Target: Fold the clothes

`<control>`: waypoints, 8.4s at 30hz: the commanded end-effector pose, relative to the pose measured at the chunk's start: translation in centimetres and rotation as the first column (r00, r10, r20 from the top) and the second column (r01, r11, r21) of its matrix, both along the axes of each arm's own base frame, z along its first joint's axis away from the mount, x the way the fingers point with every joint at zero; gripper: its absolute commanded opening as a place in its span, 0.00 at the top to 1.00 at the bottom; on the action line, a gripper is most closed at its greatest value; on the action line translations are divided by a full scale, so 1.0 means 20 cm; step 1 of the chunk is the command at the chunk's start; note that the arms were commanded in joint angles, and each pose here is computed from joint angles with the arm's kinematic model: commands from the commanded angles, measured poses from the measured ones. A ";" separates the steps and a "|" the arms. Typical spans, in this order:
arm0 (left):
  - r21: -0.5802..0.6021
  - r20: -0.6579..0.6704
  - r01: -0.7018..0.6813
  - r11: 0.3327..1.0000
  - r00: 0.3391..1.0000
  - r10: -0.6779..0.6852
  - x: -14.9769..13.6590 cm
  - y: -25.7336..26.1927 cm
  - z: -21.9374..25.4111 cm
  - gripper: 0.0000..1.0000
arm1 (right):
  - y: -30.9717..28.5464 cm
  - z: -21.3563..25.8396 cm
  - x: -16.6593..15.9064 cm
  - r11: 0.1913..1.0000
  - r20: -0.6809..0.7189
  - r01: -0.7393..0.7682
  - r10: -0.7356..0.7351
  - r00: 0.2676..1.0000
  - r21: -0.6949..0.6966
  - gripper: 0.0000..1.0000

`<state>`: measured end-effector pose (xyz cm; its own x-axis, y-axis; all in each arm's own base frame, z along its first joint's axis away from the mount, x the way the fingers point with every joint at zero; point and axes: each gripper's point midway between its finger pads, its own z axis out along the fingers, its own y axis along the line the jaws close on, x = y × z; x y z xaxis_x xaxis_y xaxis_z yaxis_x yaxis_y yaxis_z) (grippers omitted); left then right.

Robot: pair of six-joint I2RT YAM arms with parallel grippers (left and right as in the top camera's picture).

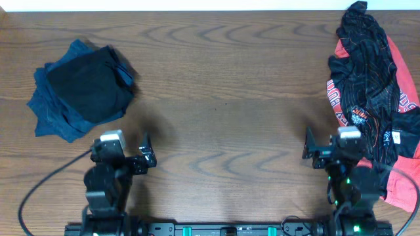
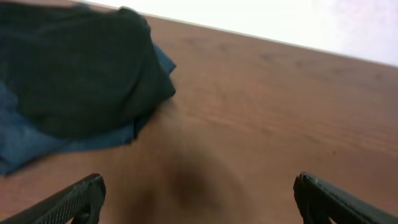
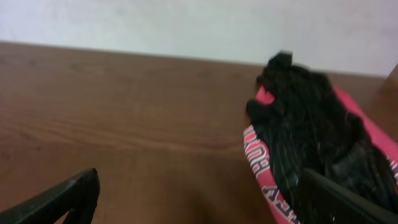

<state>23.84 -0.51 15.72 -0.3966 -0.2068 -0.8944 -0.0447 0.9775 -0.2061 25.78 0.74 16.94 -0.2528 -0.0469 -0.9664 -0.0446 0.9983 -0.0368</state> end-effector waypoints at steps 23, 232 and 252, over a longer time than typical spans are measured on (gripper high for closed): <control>-0.075 -0.421 0.046 0.996 0.904 -0.073 0.10 -0.06 0.16 0.02 | -0.46 -0.05 0.40 0.909 -0.466 0.373 -0.416 0.781 -0.186 0.01; -0.521 -0.613 0.015 0.853 0.688 -0.387 0.48 -1.24 -0.76 0.63 | -0.30 -0.01 0.48 0.930 -0.439 0.362 -0.355 0.825 -0.070 0.20; -0.205 -0.227 -0.052 0.977 0.974 0.004 1.16 -0.19 0.18 0.75 | -0.30 -0.01 0.48 0.929 -0.439 0.363 -0.355 0.825 -0.070 0.19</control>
